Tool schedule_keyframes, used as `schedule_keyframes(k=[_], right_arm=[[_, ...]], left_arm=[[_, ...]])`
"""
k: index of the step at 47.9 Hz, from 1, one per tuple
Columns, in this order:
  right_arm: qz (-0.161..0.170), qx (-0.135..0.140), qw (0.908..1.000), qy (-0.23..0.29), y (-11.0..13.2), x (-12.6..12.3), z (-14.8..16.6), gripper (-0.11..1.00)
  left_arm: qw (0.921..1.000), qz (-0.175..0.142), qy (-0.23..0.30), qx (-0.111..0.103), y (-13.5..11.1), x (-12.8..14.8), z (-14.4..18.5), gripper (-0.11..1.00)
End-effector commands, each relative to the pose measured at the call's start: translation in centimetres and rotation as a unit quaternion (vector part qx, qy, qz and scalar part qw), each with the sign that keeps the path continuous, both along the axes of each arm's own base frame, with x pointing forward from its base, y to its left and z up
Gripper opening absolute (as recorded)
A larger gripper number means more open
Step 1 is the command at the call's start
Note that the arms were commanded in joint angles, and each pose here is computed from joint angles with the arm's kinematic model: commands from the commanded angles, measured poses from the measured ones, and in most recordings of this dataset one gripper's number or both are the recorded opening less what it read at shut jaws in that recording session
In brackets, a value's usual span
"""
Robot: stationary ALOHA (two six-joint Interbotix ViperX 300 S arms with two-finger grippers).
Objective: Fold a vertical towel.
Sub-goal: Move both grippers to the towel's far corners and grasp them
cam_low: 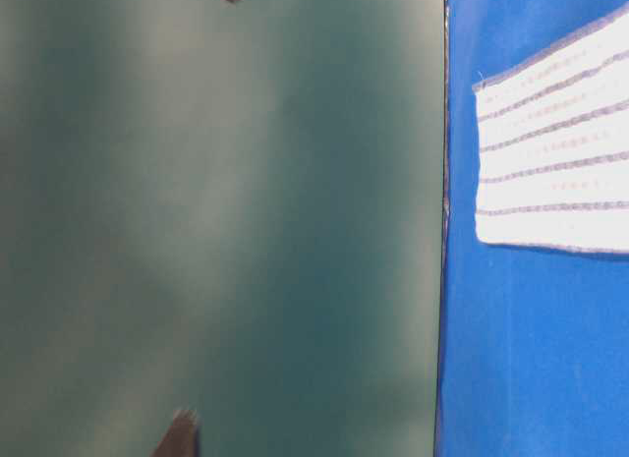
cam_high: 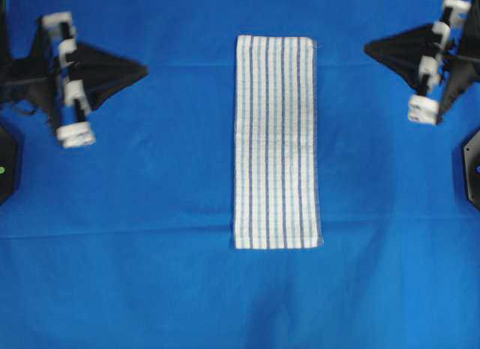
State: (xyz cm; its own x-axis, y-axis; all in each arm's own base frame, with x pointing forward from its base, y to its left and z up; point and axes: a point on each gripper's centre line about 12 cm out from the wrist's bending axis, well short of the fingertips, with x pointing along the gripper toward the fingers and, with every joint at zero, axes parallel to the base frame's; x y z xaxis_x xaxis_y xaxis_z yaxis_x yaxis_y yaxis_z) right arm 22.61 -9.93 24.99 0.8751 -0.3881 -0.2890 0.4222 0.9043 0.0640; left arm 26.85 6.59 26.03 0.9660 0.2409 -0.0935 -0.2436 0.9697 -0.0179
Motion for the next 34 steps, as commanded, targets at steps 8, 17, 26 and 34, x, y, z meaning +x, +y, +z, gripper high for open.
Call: schedule_keyframes(k=[8,17,26,34], right_arm=[[-0.05,0.017,0.9969,0.058,-4.2,1.9,-1.9,0.31],[-0.061,0.03,0.9905,0.119,-6.9,3.8,-4.6,0.63],[-0.072,0.052,0.9825,0.164,-9.1,5.4,-8.2,0.59],[-0.073,0.063,0.9782,0.184,-10.2,6.7,-11.1,0.6]], left_arm=[[0.9983,0.045,0.036,-0.013,4.0,4.2,-1.5,0.46],[0.9935,0.071,0.084,-0.03,7.1,7.3,-5.0,0.86],[0.9877,0.09,0.12,-0.044,9.9,10.2,-8.7,0.85],[0.9828,0.102,0.144,-0.054,11.7,11.8,-11.6,0.85]])
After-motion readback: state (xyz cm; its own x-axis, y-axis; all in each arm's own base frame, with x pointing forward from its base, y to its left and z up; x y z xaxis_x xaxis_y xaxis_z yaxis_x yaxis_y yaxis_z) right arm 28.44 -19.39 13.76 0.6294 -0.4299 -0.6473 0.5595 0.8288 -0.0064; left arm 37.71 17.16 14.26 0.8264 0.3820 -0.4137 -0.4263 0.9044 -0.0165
